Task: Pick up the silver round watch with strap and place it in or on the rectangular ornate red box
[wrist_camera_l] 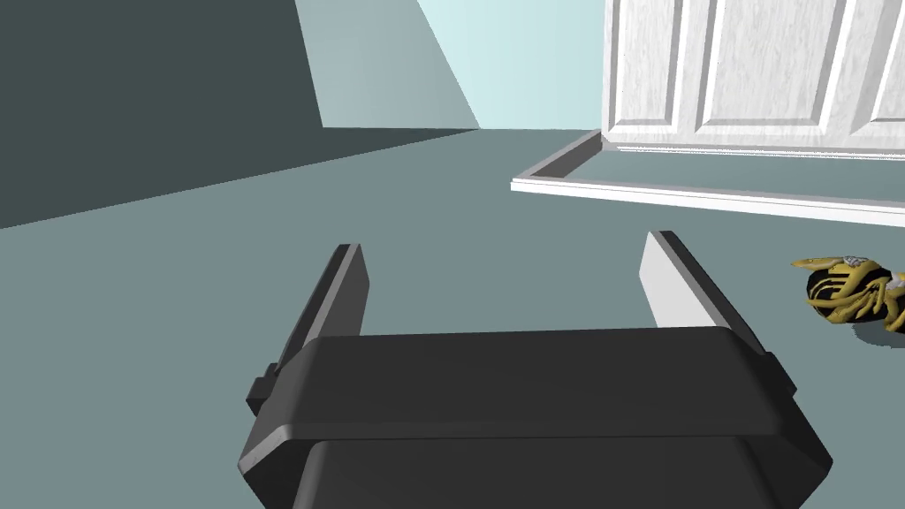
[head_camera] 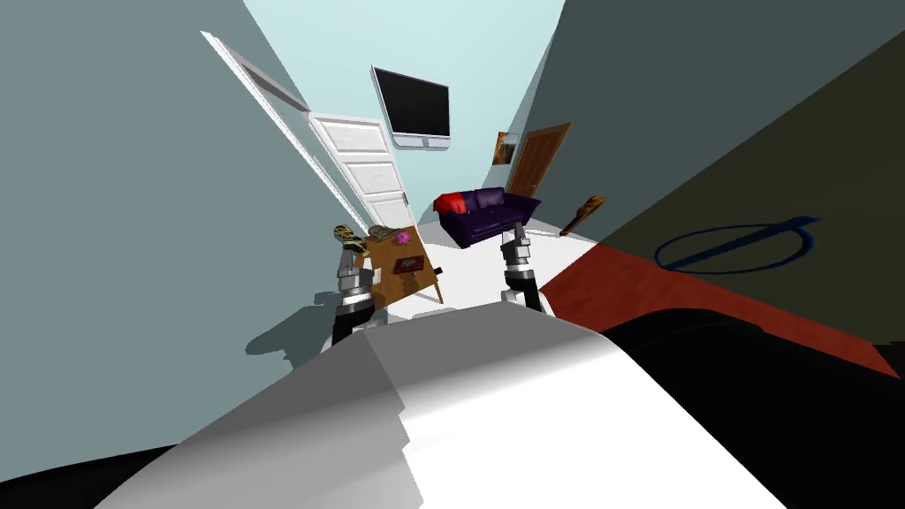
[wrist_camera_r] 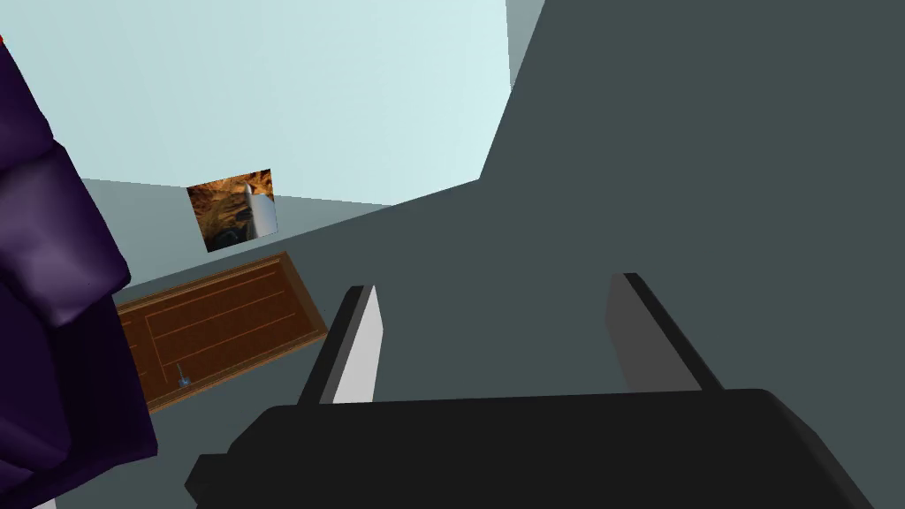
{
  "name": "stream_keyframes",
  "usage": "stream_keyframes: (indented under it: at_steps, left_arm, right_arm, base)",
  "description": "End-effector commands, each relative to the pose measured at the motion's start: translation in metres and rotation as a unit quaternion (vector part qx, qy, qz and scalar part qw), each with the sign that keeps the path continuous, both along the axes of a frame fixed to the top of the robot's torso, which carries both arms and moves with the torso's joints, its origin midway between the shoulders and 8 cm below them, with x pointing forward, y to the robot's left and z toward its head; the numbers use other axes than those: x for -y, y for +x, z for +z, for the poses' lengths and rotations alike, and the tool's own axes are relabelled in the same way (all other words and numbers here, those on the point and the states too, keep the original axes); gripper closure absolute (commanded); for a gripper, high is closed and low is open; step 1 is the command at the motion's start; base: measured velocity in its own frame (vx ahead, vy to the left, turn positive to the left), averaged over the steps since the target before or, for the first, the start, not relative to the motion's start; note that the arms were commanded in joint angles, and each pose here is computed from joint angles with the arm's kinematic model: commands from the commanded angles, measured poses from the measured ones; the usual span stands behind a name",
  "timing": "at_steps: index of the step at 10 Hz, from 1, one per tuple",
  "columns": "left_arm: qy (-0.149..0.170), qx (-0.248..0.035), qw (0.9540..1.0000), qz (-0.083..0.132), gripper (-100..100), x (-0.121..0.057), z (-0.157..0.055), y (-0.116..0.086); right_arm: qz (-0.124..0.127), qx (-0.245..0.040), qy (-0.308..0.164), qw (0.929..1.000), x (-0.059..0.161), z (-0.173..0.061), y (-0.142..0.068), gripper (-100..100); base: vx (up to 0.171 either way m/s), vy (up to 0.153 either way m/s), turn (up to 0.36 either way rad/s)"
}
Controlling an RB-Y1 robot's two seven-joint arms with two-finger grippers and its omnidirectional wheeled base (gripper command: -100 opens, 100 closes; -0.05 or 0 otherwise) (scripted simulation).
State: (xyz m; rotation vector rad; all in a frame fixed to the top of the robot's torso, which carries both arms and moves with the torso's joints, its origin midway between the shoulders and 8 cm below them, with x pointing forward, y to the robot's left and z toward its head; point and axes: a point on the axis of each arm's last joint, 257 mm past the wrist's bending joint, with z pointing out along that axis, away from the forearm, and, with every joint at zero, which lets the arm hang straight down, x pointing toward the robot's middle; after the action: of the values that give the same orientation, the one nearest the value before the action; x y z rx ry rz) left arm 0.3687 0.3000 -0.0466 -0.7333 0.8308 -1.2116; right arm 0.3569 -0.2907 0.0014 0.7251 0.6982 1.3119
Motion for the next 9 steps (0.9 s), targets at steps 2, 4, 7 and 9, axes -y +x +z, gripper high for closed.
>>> stream_keyframes:
  at_steps: [2,4,7,9]
  left_arm:
    - [0.021,-0.059,0.9980,0.014,-100,-0.015,-0.039,0.004]
    - [0.033,-0.107,0.9933,0.030,-100,-0.032,-0.071,0.003]
    - [0.048,-0.182,0.9803,0.060,-100,-0.063,-0.123,-0.006]
    - [0.052,-0.207,0.9743,0.071,-100,-0.073,-0.141,-0.011]
  right_arm:
    - [0.000,0.000,0.000,1.0000,0.000,0.000,0.000,0]
    - [0.000,0.000,0.000,1.0000,0.000,0.000,0.000,0]
    - [0.000,0.000,0.000,1.0000,0.000,0.000,0.000,0]
    - [0.000,0.000,0.000,1.0000,0.000,0.000,0.000,0]
  base:
    - [-0.046,-0.067,-0.316]
    - [-0.036,-0.071,-0.301]
    - [-0.034,-0.083,-0.335]
    - [-0.016,-0.049,-0.177]
